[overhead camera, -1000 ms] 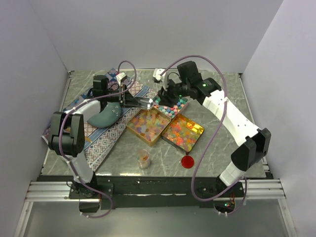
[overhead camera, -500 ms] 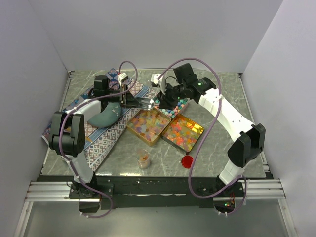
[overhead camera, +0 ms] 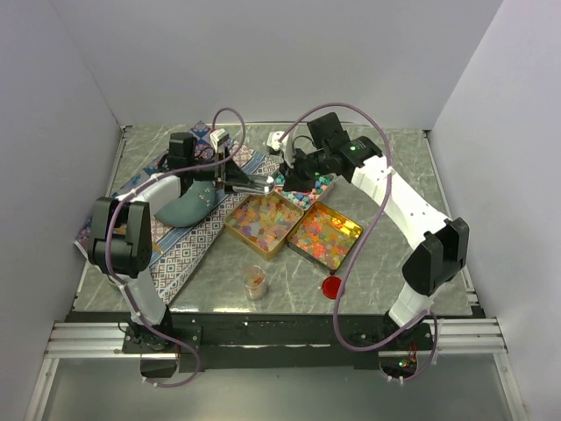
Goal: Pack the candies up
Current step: Adjust the spatula, then scoop the fake candies from the storage box.
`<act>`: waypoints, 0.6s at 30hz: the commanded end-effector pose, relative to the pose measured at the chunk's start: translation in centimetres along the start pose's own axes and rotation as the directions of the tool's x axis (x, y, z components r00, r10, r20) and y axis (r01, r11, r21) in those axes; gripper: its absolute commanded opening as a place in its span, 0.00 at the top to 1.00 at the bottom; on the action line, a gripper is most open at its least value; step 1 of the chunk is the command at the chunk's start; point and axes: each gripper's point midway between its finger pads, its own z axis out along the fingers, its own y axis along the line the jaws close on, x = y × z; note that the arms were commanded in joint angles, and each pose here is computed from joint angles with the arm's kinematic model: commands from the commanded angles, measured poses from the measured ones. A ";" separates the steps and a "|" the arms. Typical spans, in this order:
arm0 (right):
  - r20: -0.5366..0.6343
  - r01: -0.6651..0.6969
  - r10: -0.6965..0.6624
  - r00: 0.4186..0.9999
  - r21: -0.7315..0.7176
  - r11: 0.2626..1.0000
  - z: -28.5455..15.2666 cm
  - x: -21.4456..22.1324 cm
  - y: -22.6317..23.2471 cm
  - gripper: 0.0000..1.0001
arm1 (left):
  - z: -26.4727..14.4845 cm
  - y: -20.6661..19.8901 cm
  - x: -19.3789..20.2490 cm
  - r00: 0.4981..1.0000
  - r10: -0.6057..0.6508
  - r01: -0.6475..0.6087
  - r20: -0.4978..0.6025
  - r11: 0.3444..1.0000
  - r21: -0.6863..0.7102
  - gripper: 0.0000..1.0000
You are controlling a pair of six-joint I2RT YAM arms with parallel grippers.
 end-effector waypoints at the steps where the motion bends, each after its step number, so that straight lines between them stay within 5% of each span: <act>1: -0.038 0.078 -0.075 0.996 0.086 0.993 -0.9 -0.4 -2.8 1.00 | -1.2 1.3 -3.7 0.985 0.139 -0.114 0.099 0.969 -0.221 0.27; 3: -0.115 0.092 -0.078 0.990 0.122 0.988 -2.6 1.2 -4.7 1.00 | -4.5 4.0 -7.6 0.945 0.238 -0.093 0.222 0.850 -0.518 0.20; 7: -0.332 0.172 -0.105 0.938 0.180 0.969 -4.3 5.4 -8.1 1.00 | -9.9 2.3 -10.9 0.838 0.404 -0.061 0.366 0.736 -0.674 0.15; 13: -0.609 0.313 -0.139 0.781 0.188 0.931 -7.3 10.6 -12.4 1.00 | -11.1 -0.5 -8.9 0.793 0.467 -0.100 0.391 0.733 -0.673 0.16; 18: -0.718 0.324 -0.104 0.688 0.176 0.930 -9.4 11.6 -14.2 1.00 | -11.6 -0.2 -5.9 0.783 0.496 -0.125 0.377 0.717 -0.686 0.16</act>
